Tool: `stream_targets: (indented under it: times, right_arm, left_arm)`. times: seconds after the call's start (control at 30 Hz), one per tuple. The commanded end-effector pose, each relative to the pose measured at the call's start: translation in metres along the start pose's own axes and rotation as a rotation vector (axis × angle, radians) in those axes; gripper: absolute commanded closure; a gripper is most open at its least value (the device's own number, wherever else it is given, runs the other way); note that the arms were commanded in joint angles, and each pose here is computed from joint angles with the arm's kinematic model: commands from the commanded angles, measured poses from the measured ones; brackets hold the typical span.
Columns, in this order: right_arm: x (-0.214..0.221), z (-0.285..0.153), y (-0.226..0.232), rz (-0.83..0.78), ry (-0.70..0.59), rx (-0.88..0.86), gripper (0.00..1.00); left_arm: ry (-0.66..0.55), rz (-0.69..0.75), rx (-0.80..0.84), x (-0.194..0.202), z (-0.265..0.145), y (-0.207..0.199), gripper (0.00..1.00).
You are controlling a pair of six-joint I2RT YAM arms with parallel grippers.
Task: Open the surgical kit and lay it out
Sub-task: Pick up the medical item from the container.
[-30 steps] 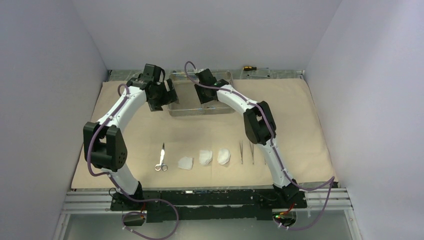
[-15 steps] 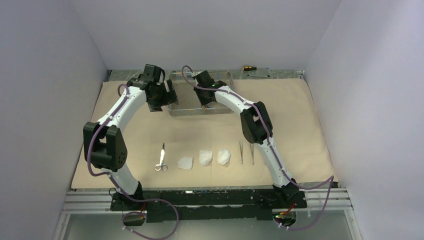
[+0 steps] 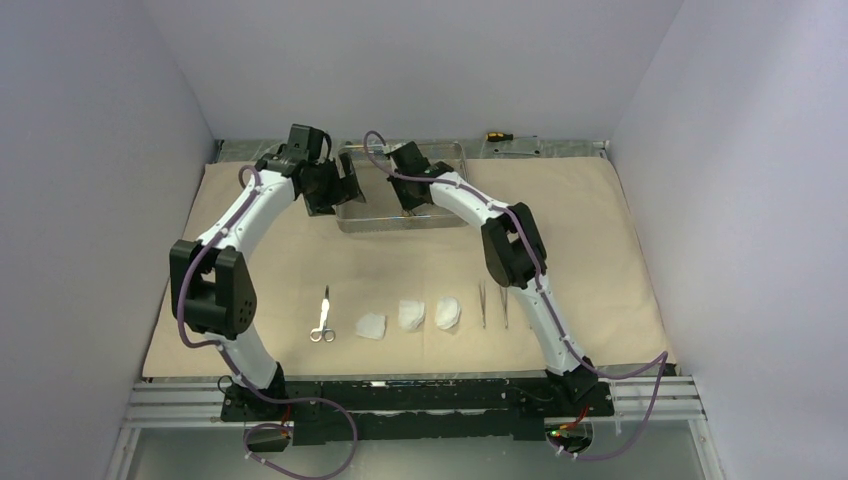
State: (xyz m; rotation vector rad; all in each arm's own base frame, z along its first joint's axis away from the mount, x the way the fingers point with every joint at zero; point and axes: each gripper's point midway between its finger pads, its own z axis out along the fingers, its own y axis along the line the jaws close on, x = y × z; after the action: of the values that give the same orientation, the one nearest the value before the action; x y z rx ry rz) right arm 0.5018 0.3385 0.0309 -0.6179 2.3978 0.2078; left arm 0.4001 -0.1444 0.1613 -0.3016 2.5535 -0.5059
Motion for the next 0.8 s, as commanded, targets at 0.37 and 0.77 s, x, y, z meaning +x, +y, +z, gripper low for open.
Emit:
stream_targets:
  times: [0.37, 0.77]
  right_arm:
    - [-0.071, -0.063, -0.024, 0.095, -0.251, 0.033, 0.89]
    - [-0.108, -0.106, -0.032, 0.157, -0.349, -0.018, 0.89]
  left_arm:
    - [-0.05, -0.015, 0.146, -0.034, 0.013, -0.037, 0.19]
    - [-0.083, -0.028, 0.229, -0.05, 0.007, -0.058, 0.12]
